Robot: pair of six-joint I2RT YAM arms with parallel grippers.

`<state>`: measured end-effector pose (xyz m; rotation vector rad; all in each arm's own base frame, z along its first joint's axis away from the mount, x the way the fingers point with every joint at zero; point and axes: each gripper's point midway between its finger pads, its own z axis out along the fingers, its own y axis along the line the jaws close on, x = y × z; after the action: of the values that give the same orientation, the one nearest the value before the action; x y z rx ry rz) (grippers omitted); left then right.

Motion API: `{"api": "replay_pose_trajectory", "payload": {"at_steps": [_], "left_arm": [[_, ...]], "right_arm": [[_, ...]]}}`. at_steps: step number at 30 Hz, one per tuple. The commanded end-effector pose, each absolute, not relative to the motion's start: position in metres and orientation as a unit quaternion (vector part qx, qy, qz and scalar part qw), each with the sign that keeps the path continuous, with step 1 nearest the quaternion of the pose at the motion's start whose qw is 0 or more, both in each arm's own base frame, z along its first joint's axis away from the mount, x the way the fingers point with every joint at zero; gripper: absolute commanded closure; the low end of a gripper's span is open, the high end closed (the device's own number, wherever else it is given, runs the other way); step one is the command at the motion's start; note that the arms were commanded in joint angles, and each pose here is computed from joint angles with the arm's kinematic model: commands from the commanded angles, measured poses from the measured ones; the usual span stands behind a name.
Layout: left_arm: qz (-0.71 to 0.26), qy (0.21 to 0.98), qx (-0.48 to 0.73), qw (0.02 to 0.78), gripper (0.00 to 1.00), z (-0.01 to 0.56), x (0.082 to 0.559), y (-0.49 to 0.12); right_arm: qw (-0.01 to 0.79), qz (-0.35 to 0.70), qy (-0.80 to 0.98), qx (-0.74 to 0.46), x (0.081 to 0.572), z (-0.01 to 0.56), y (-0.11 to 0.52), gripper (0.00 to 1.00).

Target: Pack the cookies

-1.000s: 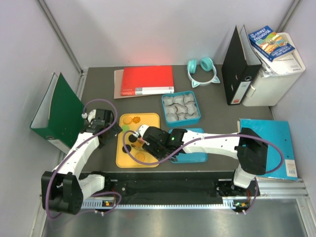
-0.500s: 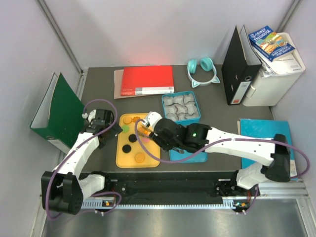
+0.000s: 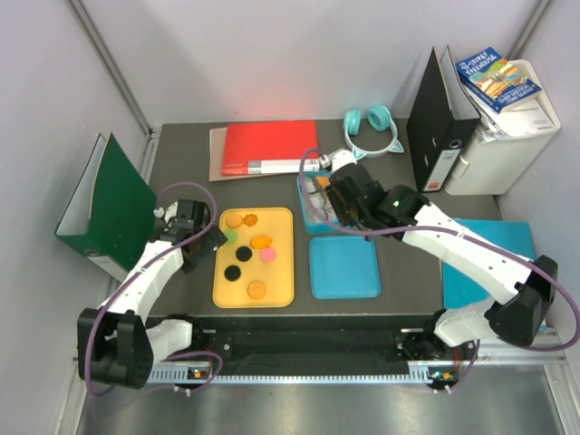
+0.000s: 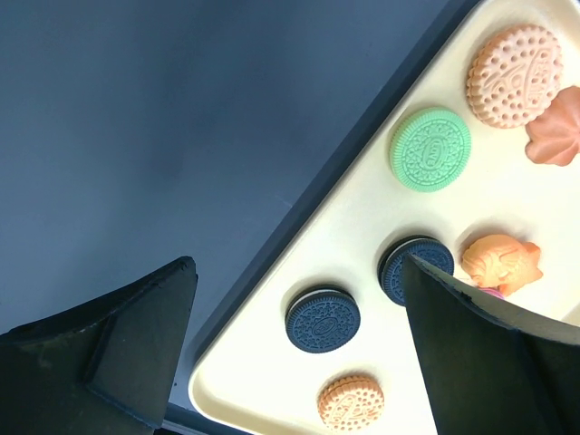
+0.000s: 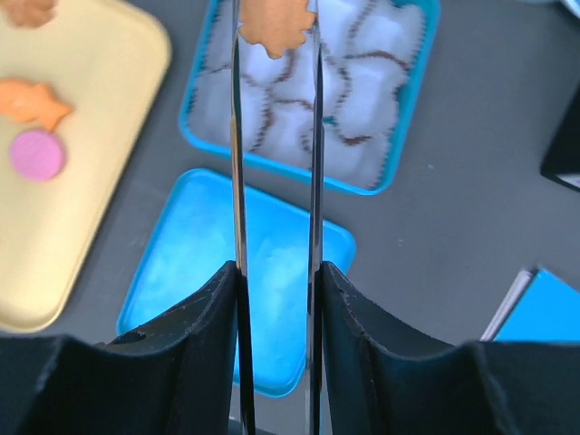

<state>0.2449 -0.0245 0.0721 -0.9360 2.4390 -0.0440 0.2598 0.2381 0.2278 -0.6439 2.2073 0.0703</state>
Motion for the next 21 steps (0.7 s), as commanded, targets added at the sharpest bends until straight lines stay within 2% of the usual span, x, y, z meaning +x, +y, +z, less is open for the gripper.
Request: {"api": "replay_pose_trajectory", "payload": {"at_steps": [1,21], "left_arm": [[-0.032,0.898,-0.341,0.277,0.02,0.080,0.259,-0.028],[-0.033,0.905,-0.332,0.265,0.02,0.073,0.261,-0.031]], "right_arm": [[0.410,0.034,0.890,-0.197,0.285,0.233,0.221,0.65],[0.365,0.016,0.918,-0.153,0.325,0.180,0.220,0.65]]}}
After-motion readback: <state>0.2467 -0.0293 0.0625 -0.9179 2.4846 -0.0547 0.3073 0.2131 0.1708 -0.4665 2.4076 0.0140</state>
